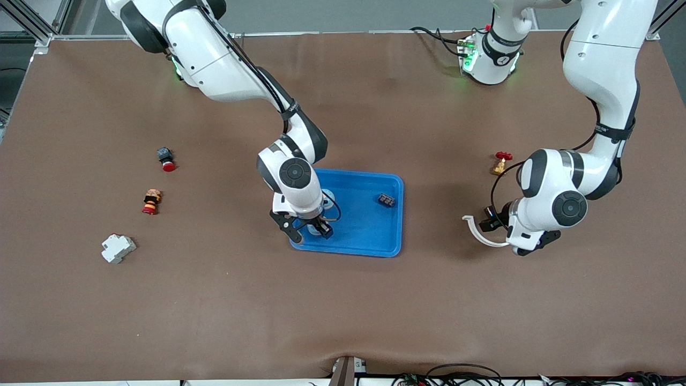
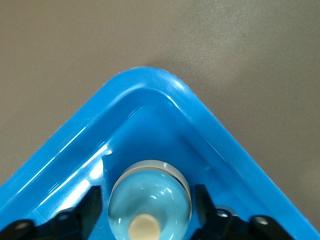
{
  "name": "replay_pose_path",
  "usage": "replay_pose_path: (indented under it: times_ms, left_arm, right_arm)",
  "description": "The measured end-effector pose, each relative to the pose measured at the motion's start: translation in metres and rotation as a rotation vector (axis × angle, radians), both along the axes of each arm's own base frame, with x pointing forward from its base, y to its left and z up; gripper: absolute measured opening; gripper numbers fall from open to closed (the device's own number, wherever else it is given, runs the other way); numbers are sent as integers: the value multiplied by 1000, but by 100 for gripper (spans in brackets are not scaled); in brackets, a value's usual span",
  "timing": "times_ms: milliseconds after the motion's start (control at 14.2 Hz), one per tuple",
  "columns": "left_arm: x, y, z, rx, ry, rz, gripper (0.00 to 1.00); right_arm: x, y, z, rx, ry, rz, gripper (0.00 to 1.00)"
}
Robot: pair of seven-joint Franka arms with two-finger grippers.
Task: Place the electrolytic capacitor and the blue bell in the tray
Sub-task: 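Release the bell in the tray while the left gripper grasps the capacitor, then retract the right arm to rest while the left gripper lifts the capacitor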
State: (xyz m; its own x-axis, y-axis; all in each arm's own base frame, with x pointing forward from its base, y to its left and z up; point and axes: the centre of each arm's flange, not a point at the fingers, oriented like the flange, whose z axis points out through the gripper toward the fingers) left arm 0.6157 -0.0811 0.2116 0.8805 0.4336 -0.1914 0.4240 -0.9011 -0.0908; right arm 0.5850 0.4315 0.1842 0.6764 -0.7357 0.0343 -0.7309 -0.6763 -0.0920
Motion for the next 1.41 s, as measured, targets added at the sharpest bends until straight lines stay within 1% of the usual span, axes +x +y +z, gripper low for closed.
replay_pose_path:
  times_ms: [71,353,565,706,777,989,1059,1201,1342,1412]
  left_arm:
    - [0,1,-1,0,-3,1,100]
    - [-3,4,-12,-2,-12,7,100]
    - [-5,4,-21,-3,-10,7,100]
    - [-7,3,-28,-3,-3,6,100]
    - [-8,3,-31,-3,2,6,100]
    - [-9,3,-39,-4,4,6,100]
    - [-9,3,-40,-4,5,6,94]
    - [-8,2,-39,-6,0,4,69]
    - [-8,-1,-38,-8,-6,0,47]
    - [-8,-2,-38,-8,-6,-1,38]
  right_arm:
    - [0,0,1,0,-2,2,99]
    - [5,4,10,5,-13,1,100]
    - [11,7,27,-16,9,-3,100]
    - [17,5,44,-42,32,-9,100]
    - [21,1,52,-55,41,1,100]
    - [36,-25,80,-82,55,99,100]
    - [41,-36,88,-92,63,125,100]
    - [52,-59,106,-110,59,178,100]
    - [60,-85,126,-122,47,224,100]
    - [63,-105,140,-127,44,259,100]
